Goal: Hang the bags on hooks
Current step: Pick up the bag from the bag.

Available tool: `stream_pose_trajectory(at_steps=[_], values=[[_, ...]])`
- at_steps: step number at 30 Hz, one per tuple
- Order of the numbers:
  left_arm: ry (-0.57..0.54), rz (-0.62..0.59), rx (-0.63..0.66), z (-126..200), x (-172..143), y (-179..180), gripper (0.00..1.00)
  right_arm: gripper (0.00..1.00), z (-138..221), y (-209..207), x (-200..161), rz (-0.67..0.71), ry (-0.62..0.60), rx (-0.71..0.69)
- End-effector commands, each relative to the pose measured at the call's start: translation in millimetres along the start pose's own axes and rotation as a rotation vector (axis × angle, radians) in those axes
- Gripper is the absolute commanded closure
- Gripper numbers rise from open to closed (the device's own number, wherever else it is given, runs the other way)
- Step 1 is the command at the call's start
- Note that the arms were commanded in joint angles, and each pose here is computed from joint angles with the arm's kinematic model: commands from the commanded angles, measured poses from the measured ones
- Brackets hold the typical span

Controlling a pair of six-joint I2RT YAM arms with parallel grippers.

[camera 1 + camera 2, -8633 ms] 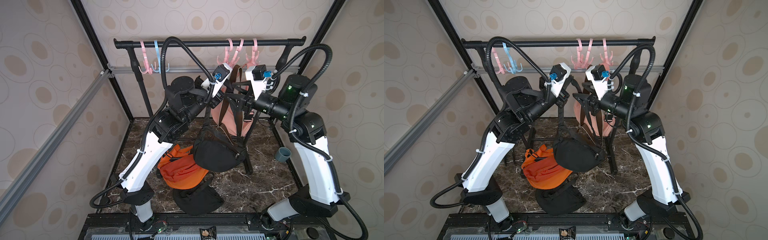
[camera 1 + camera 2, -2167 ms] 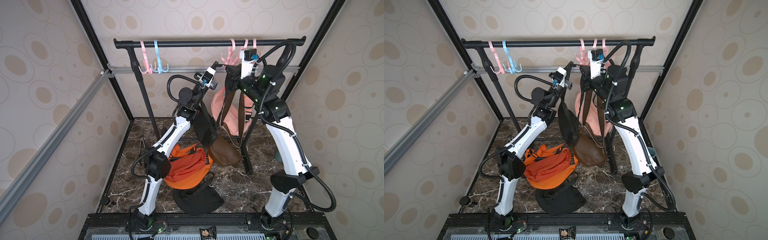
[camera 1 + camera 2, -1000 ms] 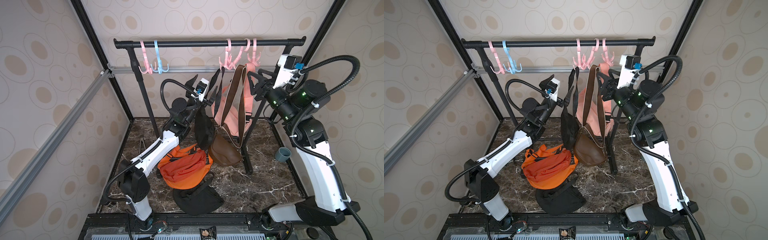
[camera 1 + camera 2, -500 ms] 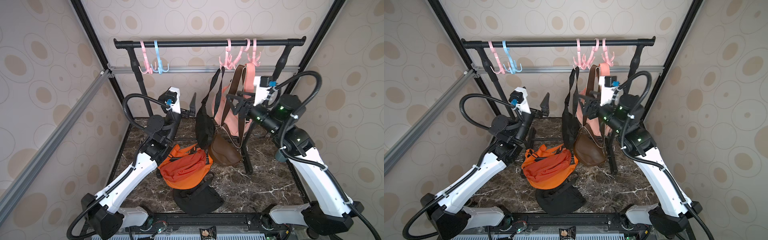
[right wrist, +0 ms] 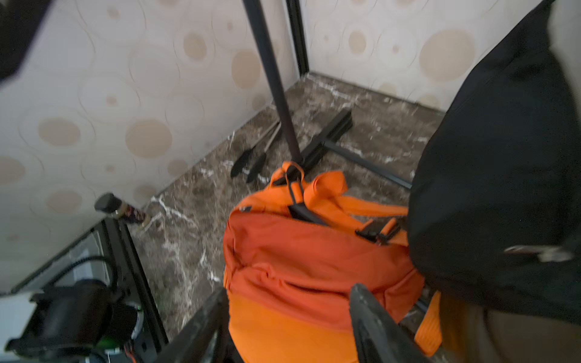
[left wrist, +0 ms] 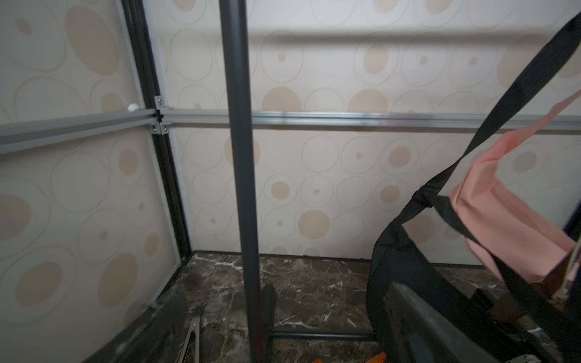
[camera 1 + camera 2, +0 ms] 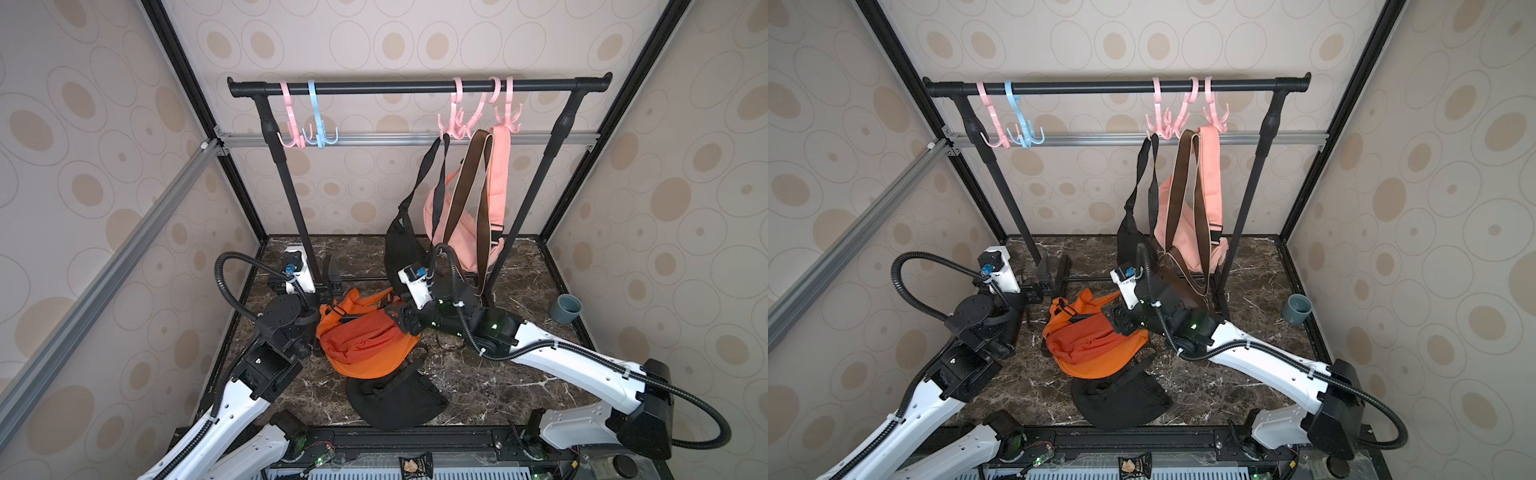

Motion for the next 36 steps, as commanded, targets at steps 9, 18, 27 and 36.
stream_pose_trajectory(at_steps=[9,18,27,36], values=[[0.000,0.108,0.191,24.2,-38.0,31.6,0.00,0.35,-77.5,-5.3,-55.3,-0.034,0.184,-0.007],[-0.049,0.113,0.273,38.9,-39.9,47.9,0.00,0.38,-168.9,-11.1,-5.7,-0.008,0.090,-0.075],[-0.047,0.085,0.271,38.6,-40.1,47.0,0.00,0.40,-232.5,-48.5,8.6,-0.102,0.100,-0.157],[-0.048,0.069,0.266,37.6,-41.8,45.6,0.00,0.43,-260.5,-58.5,-5.4,-0.158,0.206,-0.105]])
Point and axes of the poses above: each gripper's point midway between its finger pads, its own z axis back along the fingers, its own y axis along the line the jaws close on, x = y × z, the point moved 8 cm from there along z, back along the fingers, and after that the axes turned 14 degrees about -z, right-handed, at the moved point
